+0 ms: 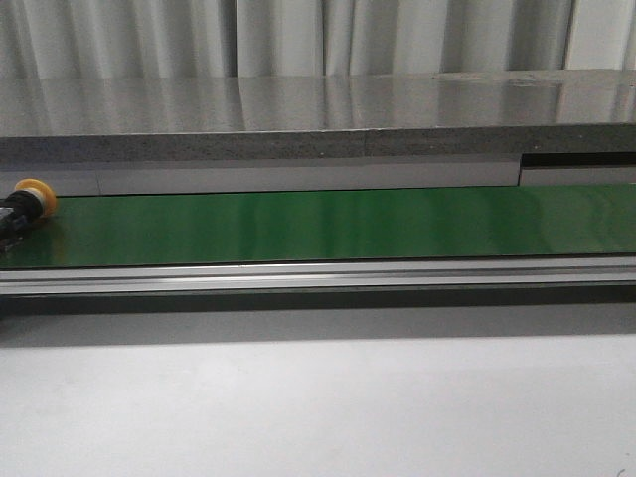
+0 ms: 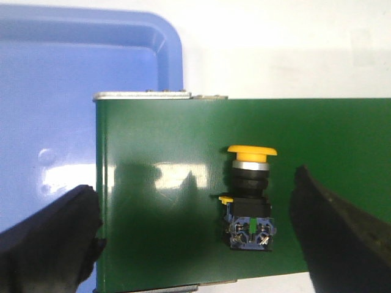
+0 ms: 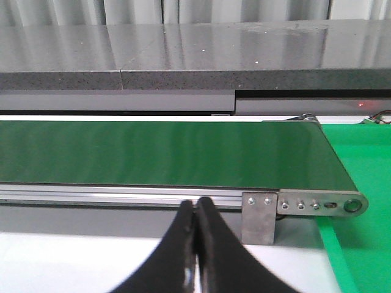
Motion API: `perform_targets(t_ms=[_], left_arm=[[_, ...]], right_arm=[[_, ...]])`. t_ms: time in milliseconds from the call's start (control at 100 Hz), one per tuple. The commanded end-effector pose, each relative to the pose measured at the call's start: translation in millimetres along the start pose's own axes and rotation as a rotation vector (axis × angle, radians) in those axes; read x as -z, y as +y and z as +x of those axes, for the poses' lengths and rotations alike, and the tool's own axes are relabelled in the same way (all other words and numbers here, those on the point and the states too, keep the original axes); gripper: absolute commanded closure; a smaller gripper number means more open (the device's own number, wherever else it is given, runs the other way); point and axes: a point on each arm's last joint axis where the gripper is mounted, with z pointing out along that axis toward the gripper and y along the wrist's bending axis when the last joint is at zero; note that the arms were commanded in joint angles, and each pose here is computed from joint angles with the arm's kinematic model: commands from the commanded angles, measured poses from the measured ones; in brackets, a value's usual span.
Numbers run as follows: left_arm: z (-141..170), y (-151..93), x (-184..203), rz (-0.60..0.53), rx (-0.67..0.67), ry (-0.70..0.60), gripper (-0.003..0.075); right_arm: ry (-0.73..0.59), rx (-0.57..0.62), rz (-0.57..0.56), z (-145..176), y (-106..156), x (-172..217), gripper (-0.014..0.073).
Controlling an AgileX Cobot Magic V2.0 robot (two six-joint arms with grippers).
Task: Move button from left to right
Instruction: 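Lift the switch with the left gripper and place it on the belt, then open the left gripper and withdraw it from the switch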
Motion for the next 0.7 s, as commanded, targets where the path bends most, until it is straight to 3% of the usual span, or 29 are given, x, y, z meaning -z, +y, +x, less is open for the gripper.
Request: perform_targets(t_ms=[0, 120, 290, 500, 690], left_arm=[[-8.3, -16.4, 45.1, 0.032, -0.033, -0.195, 0.0111], [-1.5, -31.7, 76.5, 0.077, -0.073, -0.345, 0.0113], [25.3, -47.8, 104.4, 0.054, -0.109, -0.521, 0.0113], [82.6, -65.8, 114.7, 0.036, -0.155, -0.699, 0.0113], [139.1, -65.9, 111.2, 0.018, -0.154, -0.813, 0.0114]], right_arm=[[-0.117, 0.009, 0.002, -14.3, 0.0, 2.7, 0.0662], [-0.117, 0.009, 0.002, -14.3, 0.0, 2.7, 0.0662], [-0.117, 0.009, 0.002, -14.3, 0.0, 2.7, 0.0662], [-0.117, 0.009, 0.002, -14.3, 0.0, 2.7, 0.0662], [-0.117, 0.009, 0.002, -14.3, 0.0, 2.7, 0.0662]])
